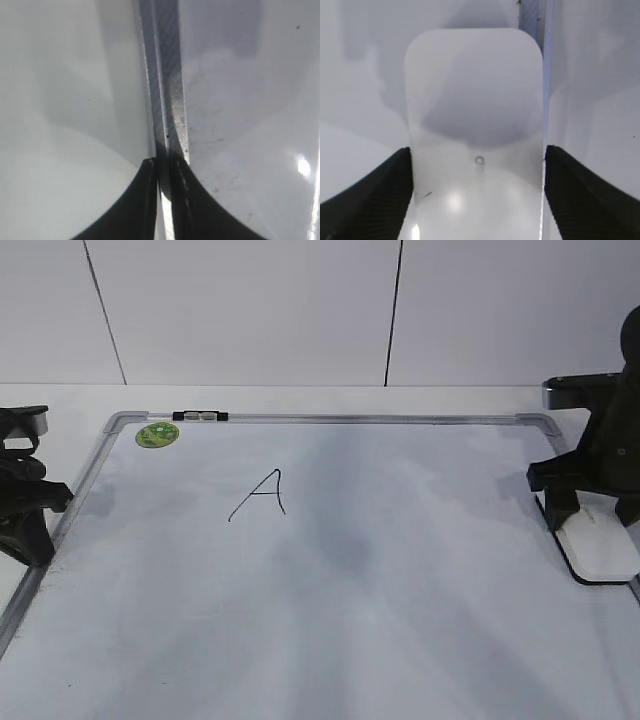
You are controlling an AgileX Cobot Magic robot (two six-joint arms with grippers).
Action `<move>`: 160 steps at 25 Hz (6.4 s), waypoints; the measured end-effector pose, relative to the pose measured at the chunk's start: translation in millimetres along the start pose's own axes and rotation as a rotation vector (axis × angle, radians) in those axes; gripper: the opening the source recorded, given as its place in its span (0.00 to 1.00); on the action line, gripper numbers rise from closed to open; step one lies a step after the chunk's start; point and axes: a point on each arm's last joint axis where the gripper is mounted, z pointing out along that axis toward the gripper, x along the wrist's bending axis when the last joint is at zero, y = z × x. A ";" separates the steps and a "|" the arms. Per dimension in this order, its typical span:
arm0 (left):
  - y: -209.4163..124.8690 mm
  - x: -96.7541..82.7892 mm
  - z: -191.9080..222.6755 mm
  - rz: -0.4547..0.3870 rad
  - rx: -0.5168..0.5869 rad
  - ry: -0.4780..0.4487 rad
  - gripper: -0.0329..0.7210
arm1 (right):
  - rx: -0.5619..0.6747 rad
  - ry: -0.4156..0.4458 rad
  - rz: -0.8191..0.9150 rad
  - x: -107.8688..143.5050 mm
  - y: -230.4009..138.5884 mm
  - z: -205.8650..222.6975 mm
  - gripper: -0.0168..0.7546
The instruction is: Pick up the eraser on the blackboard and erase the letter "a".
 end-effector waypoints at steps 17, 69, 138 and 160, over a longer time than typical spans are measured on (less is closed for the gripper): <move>0.0 0.0 0.0 0.000 0.000 0.000 0.09 | -0.052 0.000 0.014 -5.9 -4.7 -33.7 0.88; -202.9 -56.0 -203.8 0.121 -0.475 -0.019 0.45 | -0.288 0.070 0.001 -46.0 -217.3 -171.0 0.77; -335.4 -47.0 -141.7 0.195 -0.992 0.053 0.36 | -0.813 0.013 0.120 -59.5 -332.2 -145.7 0.77; -335.4 -47.2 -141.7 0.195 -0.992 0.051 0.36 | -0.844 0.010 0.124 -60.1 -336.7 -146.3 0.77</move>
